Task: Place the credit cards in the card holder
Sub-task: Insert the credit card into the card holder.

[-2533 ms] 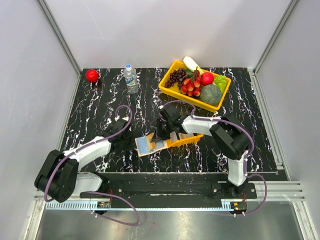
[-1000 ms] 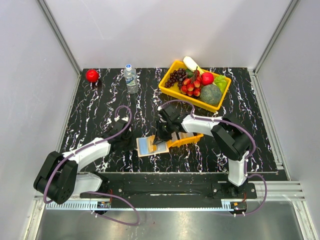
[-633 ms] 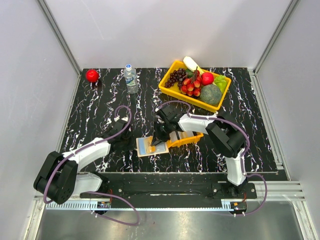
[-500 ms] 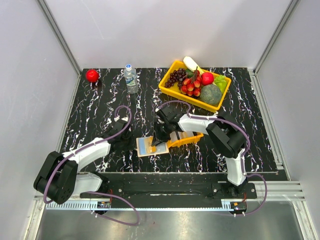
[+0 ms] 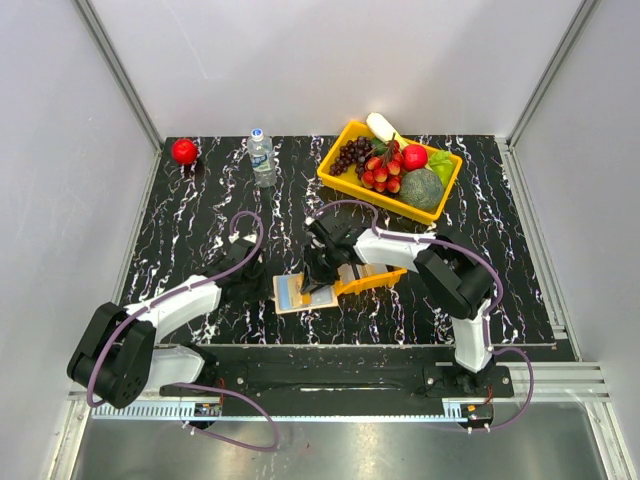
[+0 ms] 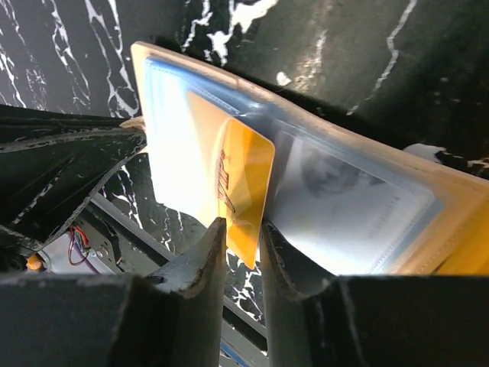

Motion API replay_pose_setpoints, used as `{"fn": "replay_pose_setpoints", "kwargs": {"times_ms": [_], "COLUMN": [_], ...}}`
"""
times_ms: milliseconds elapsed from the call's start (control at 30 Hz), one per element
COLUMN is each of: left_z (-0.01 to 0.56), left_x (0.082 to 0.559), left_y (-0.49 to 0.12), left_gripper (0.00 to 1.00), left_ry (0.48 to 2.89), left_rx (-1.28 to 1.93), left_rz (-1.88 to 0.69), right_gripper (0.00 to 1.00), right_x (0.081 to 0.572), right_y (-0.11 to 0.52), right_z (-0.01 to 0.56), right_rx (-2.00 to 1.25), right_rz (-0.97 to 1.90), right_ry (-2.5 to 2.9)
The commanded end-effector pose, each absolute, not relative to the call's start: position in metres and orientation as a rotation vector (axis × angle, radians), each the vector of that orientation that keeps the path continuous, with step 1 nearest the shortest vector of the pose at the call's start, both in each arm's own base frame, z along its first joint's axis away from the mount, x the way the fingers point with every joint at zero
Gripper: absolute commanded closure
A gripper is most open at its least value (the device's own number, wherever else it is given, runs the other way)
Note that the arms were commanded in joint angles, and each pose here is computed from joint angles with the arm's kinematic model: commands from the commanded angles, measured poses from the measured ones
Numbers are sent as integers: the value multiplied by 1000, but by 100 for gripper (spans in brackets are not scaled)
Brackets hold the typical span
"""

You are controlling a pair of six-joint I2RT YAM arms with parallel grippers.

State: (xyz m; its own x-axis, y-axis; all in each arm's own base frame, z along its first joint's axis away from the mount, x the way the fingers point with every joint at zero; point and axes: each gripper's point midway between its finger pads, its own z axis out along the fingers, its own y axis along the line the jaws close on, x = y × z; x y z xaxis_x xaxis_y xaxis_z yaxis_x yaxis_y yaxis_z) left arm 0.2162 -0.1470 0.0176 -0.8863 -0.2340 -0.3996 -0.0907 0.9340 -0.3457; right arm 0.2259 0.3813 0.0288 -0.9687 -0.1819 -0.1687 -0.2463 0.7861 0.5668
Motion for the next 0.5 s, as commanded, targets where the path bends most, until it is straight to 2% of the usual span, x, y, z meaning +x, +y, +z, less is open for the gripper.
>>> {"fn": "replay_pose_setpoints", "kwargs": {"times_ms": [0,200,467], "left_z": [25,27,30], "left_x": [222,222,223], "left_y": [-153,-154,-156], "left_gripper": [100,100,100], "left_ry": [2609,2594,2592], "left_rx": [-224,-232,-223], "left_rz": [-489,-509,-518], "right_gripper": [71,71,68], "right_x": [213,199,207], "right_y": [409,426,427], "right_z": [48,44,46], "right_rx": [-471,-520,-483], "right_rz": [1034,1096,1076], "right_ry": [2816,2842,2822]}}
